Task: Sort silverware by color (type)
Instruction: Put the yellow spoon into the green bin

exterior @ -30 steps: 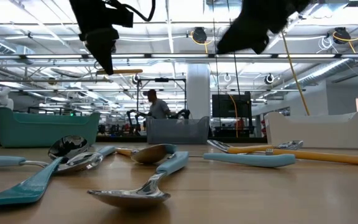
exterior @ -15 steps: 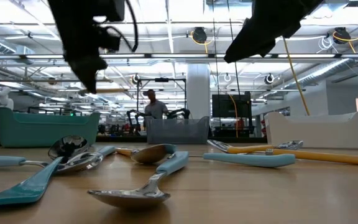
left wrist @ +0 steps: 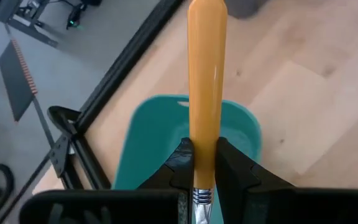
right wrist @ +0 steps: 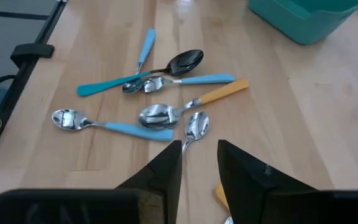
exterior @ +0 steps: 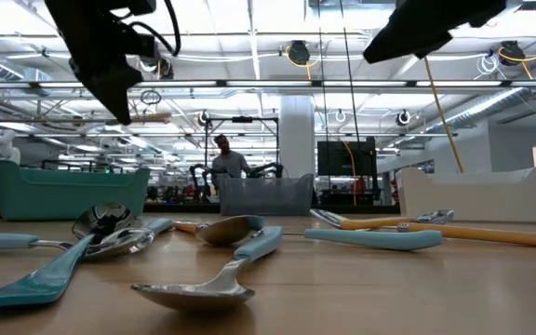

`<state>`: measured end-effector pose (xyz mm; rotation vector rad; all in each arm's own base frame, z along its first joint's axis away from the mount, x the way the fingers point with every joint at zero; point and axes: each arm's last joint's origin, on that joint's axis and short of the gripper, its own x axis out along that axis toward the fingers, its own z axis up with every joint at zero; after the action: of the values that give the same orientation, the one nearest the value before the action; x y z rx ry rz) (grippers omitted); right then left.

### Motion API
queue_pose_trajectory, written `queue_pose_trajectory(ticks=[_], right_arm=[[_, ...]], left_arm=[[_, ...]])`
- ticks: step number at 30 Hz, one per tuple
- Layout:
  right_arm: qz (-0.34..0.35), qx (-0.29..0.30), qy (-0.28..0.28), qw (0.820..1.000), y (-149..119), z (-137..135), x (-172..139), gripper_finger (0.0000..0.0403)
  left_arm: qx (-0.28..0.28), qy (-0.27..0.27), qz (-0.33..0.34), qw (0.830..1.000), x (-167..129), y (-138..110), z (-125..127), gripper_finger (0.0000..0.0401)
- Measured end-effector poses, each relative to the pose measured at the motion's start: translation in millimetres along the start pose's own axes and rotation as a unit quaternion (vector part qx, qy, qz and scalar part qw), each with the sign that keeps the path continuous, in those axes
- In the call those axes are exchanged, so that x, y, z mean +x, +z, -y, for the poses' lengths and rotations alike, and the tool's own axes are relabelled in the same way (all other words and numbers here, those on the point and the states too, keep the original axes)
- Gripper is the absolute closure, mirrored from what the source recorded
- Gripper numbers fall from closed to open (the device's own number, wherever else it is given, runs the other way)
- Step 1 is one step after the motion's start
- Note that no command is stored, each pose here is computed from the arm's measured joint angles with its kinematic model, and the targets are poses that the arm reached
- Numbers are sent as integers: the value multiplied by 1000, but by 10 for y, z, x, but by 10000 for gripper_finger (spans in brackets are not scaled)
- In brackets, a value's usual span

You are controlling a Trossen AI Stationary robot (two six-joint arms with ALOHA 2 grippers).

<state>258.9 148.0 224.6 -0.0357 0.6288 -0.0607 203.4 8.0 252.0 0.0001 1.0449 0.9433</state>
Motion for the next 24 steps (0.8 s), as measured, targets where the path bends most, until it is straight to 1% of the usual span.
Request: queue_pose_trajectory(ticks=[3, 7, 10, 14, 15, 19, 21, 24], right_arm=[[7, -4, -2, 1000, -16, -56, -31, 305], [8, -13, 0, 1000, -40, -108, -53, 305], [6, -15, 0, 1000, -45, -108, -54, 305], [6, -18, 0, 1000, -43, -104, -51, 305], [5, -22, -1, 1000, -45, -103, -51, 305], [-4, -52, -5, 999, -63, -91, -49, 305], [-11, -72, -8, 997, -75, -82, -47, 305], [-14, -101, -10, 995, -76, -66, -39, 305]], left_arm=[[-18, 3, 14, 1000, -46, 9, -126, 364], [-46, 45, 44, 997, -38, 37, -266, 364], [-63, 61, 34, 996, 50, 14, -315, 364], [-79, 62, 37, 994, 196, -63, -261, 364], [-75, 61, 40, 994, 239, -92, -235, 364], [-90, 53, 55, 993, 415, -203, -159, 364], [-85, 46, 48, 994, 484, -278, -126, 364], [-93, 43, 46, 994, 544, -343, -101, 364]])
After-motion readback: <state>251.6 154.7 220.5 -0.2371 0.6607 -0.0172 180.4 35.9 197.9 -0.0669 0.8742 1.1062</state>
